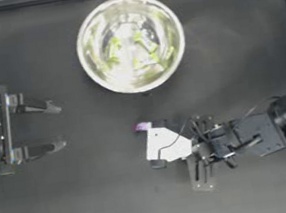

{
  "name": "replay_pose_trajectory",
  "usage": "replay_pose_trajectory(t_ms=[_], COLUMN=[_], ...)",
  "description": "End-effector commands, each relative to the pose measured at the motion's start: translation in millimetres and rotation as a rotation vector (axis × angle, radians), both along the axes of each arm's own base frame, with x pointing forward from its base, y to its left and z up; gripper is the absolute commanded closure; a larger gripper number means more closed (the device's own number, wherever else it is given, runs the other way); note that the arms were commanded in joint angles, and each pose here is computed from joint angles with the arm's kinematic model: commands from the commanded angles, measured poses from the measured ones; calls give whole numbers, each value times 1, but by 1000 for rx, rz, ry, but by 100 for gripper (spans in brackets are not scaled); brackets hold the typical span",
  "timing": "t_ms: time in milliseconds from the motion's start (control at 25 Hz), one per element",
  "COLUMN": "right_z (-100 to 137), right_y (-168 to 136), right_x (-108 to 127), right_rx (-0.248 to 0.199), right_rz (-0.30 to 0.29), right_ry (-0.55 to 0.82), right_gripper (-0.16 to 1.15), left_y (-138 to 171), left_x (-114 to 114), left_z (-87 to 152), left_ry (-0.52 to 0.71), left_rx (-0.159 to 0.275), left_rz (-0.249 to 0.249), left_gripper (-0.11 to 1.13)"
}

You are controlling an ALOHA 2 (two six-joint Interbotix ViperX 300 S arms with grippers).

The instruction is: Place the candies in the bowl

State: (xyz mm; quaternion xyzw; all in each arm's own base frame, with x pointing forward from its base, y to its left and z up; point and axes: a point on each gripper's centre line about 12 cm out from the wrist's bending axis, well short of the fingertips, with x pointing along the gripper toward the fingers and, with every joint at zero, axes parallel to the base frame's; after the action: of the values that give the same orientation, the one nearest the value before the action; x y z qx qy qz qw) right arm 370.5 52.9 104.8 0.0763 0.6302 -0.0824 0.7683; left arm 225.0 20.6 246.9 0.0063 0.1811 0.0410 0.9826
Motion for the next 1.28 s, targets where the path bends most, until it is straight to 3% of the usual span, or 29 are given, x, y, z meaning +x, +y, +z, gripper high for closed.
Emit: replay_pose_trajectory(t_ms=[40, 240, 520, 640, 1000, 1280], right_z=[26, 70, 123, 138, 148, 134], right_y=[3, -7, -55, -86, -179, -234], right_x=[6, 4, -15, -18, -20, -6], right_rx=[6, -24, -80, -129, -322, -384], right_rz=[13, 45, 2, -15, -86, -118], right_ry=[-89, -249, -531, -675, -804, -834], right_gripper=[65, 65, 65, 66, 66, 66], left_y=[0, 0, 0, 0, 0, 1], left_x=[2, 1, 1, 1, 1, 1], left_z=[5, 4, 3, 3, 2, -1], left_ry=[-23, -22, -21, -22, -30, -50], left_rx=[0, -2, -8, -6, -24, -41], left_rz=[2, 3, 5, 4, 12, 24], left_gripper=[4, 4, 4, 4, 4, 4])
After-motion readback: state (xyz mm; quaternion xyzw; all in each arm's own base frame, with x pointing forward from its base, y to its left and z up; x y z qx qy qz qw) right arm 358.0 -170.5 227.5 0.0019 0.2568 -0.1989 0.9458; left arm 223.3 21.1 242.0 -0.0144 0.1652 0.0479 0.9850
